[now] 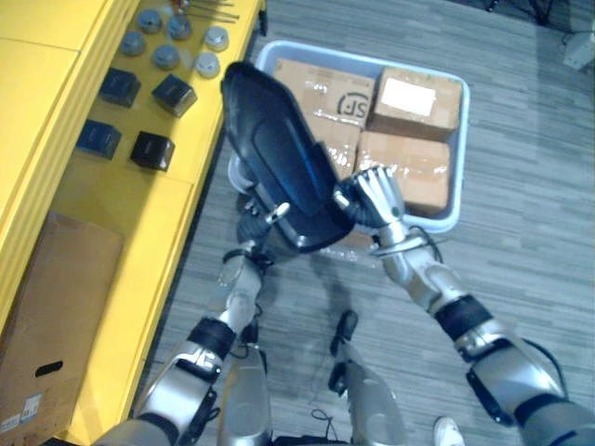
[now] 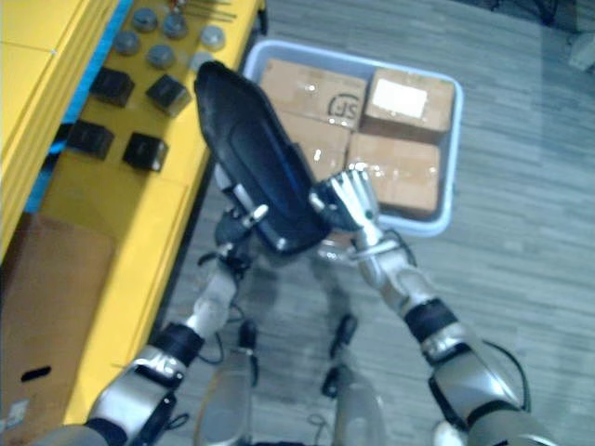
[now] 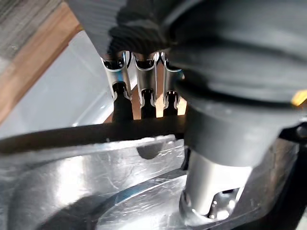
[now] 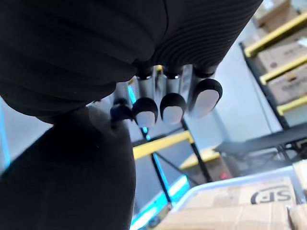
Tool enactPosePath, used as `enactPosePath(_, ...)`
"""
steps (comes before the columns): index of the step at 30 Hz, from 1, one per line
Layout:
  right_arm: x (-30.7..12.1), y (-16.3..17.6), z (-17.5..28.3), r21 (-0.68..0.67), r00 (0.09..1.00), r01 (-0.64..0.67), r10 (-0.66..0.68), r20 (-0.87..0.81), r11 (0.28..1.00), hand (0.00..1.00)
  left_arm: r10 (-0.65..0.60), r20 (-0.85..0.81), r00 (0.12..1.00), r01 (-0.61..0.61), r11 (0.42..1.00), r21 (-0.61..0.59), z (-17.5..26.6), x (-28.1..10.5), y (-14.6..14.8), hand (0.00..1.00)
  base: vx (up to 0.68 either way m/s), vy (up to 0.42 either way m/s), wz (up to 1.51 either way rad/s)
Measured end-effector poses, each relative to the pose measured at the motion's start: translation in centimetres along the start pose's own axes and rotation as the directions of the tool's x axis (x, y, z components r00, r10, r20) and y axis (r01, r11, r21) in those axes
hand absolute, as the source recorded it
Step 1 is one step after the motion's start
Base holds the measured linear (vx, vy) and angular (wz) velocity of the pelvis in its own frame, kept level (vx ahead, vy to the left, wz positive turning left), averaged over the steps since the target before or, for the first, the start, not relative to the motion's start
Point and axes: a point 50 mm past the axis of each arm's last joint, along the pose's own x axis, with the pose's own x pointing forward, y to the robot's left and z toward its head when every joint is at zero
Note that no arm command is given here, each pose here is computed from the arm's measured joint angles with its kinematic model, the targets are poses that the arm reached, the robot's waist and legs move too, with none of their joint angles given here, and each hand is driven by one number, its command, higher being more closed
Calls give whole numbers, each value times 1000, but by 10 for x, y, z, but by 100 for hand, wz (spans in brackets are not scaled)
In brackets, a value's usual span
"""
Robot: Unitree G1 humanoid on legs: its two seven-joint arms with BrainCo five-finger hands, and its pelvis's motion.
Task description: Walk over and take plastic housings, then place them on the shelf
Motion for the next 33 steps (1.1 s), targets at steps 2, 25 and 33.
enactPosePath(2,-2,2,1,21,1000,19,-19,-21,1000,100,4,42,999,-5,1000,13,4,-1,-3,100,9,56,-2)
enactPosePath(25,-27,13,4,86,998,23,-18,-67,996,100,-106,390,915,-79,900,429,53,-15,-39,100,8,54,-3)
enactPosePath(33,-31,12,0,71,998,11,-7,-69,997,100,-134,330,935,-38,884,466,48,-18,-35,100,9,43,0)
